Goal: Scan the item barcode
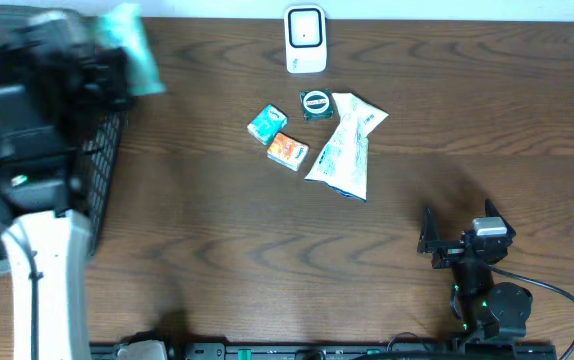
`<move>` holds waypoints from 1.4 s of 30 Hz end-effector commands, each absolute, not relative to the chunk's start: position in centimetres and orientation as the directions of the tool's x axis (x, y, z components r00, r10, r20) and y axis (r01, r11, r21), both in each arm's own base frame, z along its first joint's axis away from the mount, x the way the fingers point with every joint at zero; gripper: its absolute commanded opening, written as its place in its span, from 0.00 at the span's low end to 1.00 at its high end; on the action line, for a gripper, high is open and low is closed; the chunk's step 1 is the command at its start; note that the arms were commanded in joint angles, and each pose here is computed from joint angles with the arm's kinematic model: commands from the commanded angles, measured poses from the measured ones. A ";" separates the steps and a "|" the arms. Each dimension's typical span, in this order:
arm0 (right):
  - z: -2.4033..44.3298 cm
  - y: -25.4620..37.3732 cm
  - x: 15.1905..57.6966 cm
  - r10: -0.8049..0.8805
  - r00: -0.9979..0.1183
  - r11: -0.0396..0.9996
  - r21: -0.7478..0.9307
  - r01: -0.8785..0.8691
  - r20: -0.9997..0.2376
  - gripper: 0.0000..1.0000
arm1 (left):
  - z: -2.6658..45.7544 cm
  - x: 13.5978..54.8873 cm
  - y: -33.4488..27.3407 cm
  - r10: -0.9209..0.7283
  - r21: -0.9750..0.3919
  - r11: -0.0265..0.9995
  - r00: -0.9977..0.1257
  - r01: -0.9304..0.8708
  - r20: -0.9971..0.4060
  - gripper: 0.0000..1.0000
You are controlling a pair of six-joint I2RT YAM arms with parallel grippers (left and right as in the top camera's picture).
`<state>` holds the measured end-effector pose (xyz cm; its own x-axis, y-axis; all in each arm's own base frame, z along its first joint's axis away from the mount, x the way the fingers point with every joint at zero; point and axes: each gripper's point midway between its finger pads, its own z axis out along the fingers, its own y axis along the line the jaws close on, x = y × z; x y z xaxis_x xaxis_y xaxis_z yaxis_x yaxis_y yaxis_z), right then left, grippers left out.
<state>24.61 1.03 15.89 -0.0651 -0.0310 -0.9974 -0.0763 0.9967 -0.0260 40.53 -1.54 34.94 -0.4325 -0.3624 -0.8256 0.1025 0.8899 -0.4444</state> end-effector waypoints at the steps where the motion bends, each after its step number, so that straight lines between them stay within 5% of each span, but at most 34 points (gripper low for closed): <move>1: 15.8 1.0 24.6 -0.020 -0.066 0.997 -0.015 -0.076 -0.998 0.99 | 32.2 41.9 -7.0 -0.328 -0.491 0.853 -0.546 0.180 -0.771 0.07; 8: 15.8 1.0 24.6 -0.020 -0.066 0.997 -0.015 -0.076 -0.998 0.99 | 21.2 44.6 -14.2 -0.209 -0.498 0.849 -0.754 0.176 -0.623 0.08; 17: 15.8 1.0 24.6 -0.020 -0.066 0.997 -0.015 -0.076 -0.998 0.99 | 12.3 45.1 -18.5 -0.119 -0.495 0.852 -0.859 0.170 -0.498 0.08; 24: 15.8 1.0 24.6 -0.020 -0.066 0.997 -0.015 -0.076 -0.998 0.99 | 13.6 46.0 -15.2 -0.129 -0.410 0.902 -0.819 0.138 -0.560 0.34; 28: 15.8 1.0 24.6 -0.020 -0.066 0.997 -0.015 -0.076 -0.998 0.99 | 14.3 46.1 -10.1 -0.180 -0.287 0.958 -0.794 -0.007 -0.581 0.72; 32: 15.8 1.0 24.6 -0.020 -0.066 0.997 -0.015 -0.076 -0.998 0.99 | 13.5 45.2 -7.9 -0.198 -0.236 0.969 -0.813 -0.077 -0.548 0.99; 42: 15.8 1.0 24.6 -0.020 -0.066 0.997 -0.015 -0.076 -0.998 0.99 | 12.4 43.5 -1.5 -0.189 0.070 0.960 -0.814 -0.270 -0.550 0.98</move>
<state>24.61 1.03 15.89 -0.0651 -0.0310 -0.9974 -0.0763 0.9967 -0.0260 43.41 -4.27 11.54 -0.8385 -0.2001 -0.5068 -0.1974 0.9785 -0.0598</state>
